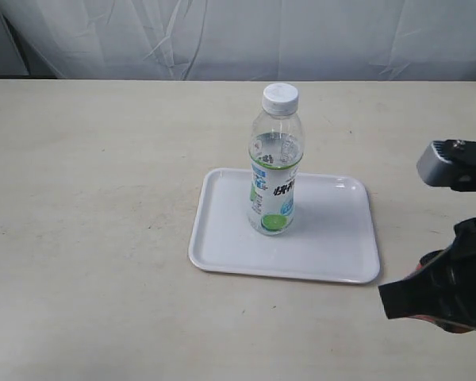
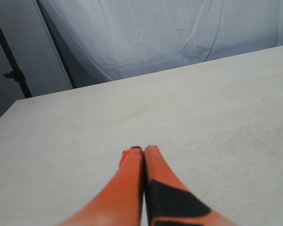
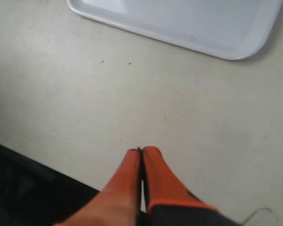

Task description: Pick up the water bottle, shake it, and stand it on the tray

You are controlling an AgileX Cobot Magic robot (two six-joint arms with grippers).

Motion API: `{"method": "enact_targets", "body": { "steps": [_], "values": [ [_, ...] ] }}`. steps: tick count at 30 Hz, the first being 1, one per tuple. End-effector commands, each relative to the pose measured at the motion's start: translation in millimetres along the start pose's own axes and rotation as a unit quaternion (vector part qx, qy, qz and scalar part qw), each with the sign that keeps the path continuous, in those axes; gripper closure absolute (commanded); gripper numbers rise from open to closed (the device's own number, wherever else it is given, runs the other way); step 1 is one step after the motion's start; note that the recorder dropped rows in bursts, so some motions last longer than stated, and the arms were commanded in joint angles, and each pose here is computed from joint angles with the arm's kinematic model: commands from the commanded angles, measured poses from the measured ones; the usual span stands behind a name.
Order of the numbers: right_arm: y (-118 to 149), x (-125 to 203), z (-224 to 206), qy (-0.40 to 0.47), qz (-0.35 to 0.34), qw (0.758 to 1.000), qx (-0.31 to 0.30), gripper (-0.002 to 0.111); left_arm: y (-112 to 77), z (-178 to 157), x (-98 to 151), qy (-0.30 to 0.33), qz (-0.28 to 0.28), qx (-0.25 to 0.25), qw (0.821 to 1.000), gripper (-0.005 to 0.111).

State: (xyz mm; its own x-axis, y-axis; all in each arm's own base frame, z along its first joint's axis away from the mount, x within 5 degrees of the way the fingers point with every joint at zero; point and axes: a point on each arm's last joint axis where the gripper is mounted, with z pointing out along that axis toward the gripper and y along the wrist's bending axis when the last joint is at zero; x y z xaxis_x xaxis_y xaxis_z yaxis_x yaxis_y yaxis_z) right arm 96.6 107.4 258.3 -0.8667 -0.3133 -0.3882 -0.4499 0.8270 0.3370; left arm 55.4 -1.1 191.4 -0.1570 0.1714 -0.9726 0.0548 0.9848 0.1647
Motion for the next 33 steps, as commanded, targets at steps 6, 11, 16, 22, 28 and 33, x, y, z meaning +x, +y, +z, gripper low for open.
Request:
{"method": "enact_targets", "body": {
  "steps": [6, 11, 16, 22, 28, 33],
  "values": [
    [-23, 14, -55, -0.392, -0.054, 0.918, 0.02, 0.105, -0.2, 0, 0, -0.007, -0.004, 0.001, 1.0, 0.106],
    [-42, 47, -59, -0.501, -0.018, 0.862, 0.067, 0.105, -0.2, 0, 0, -0.007, -0.004, 0.001, 1.0, 0.106],
    [-58, 71, -41, -0.55, 0.009, 0.828, 0.109, 0.105, -0.2, 0, 0, -0.007, -0.004, 0.001, 1.0, 0.106],
    [-76, 85, -12, -0.572, 0.078, 0.808, 0.119, 0.105, -0.2, 0, 0, -0.007, -0.004, 0.001, 1.0, 0.106],
    [-80, 88, -4, -0.561, 0.094, 0.813, 0.127, 0.105, -0.2, 0, 0, -0.007, -0.004, 0.001, 1.0, 0.106],
    [-80, 88, -4, -0.561, 0.099, 0.813, 0.122, 0.105, -0.2, 0, 0, -0.007, -0.004, 0.001, 1.0, 0.106]
  ]
}}
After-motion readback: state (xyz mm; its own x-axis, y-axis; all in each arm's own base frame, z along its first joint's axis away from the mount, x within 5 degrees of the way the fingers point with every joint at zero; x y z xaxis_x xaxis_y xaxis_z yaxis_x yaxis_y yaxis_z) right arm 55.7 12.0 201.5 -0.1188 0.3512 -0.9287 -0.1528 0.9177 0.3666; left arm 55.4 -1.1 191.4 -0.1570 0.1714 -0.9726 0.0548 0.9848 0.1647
